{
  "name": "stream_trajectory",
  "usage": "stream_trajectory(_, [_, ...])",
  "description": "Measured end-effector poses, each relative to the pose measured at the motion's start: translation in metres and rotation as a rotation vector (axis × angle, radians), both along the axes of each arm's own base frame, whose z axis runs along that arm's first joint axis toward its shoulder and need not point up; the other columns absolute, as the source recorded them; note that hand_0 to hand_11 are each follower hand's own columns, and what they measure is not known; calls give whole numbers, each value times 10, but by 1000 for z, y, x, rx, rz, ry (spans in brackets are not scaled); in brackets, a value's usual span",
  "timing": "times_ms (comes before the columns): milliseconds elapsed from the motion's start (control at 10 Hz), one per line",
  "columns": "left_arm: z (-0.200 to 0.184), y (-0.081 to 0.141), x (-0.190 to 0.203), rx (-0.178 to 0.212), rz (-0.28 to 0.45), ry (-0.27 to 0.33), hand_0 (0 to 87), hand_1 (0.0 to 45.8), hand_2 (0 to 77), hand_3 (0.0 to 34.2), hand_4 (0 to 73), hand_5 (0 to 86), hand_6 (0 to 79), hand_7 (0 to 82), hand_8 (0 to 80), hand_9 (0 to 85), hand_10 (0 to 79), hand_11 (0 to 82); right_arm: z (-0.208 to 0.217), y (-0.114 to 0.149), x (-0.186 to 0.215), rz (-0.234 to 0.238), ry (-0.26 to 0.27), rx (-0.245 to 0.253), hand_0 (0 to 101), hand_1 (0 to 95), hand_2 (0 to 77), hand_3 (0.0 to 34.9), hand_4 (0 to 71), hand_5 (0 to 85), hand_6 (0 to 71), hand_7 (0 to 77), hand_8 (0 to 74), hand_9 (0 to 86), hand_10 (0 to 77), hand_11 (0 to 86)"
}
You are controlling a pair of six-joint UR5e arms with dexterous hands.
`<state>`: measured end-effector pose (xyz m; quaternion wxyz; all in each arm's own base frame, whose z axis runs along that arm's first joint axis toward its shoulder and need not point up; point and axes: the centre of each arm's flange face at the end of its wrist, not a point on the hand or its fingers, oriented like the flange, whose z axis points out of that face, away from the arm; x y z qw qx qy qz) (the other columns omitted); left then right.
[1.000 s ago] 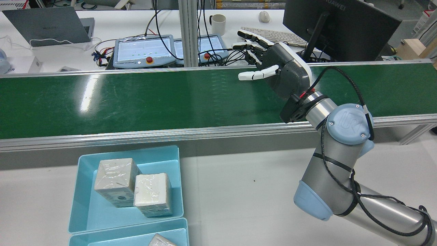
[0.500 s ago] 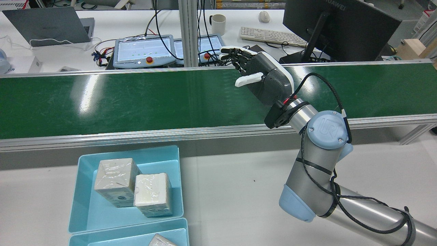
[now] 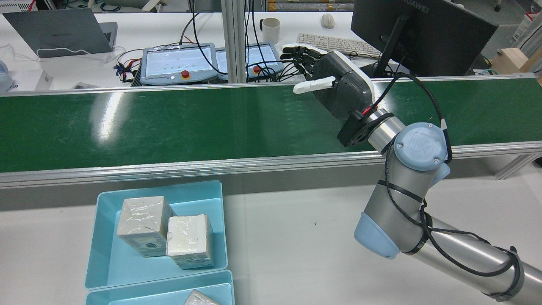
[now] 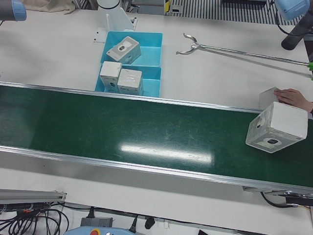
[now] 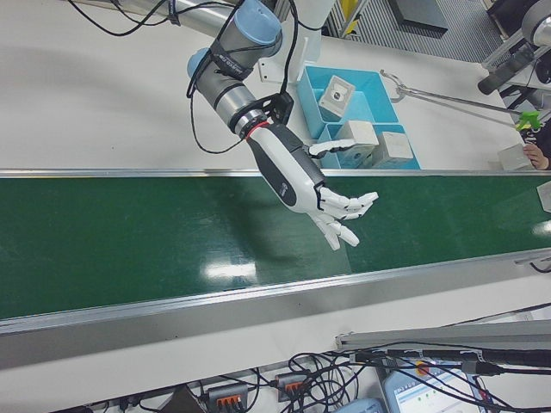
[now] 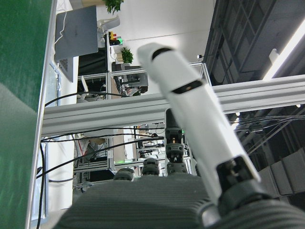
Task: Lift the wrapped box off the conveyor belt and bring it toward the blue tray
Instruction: 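Move the right hand over the conveyor belt and open its fingers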
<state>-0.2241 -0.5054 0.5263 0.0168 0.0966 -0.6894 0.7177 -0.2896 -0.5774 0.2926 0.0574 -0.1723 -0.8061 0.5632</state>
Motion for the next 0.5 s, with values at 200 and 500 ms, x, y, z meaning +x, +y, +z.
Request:
stream_trajectory(200, [0,0,0,0,0,0,0,0,11,0,0,5,0,5,5,0,5,0,3,3,11,-6,57,-54,569,240,213,88,180,196,87,245,11,49,5,16])
stream_trajectory(500, [0,0,0,0,0,0,0,0,5,0,0,11,0,5,5,0,5,0,5,10,8,-20,78,-82,558,251,213,90,158,196,71,229,11,49,5,16])
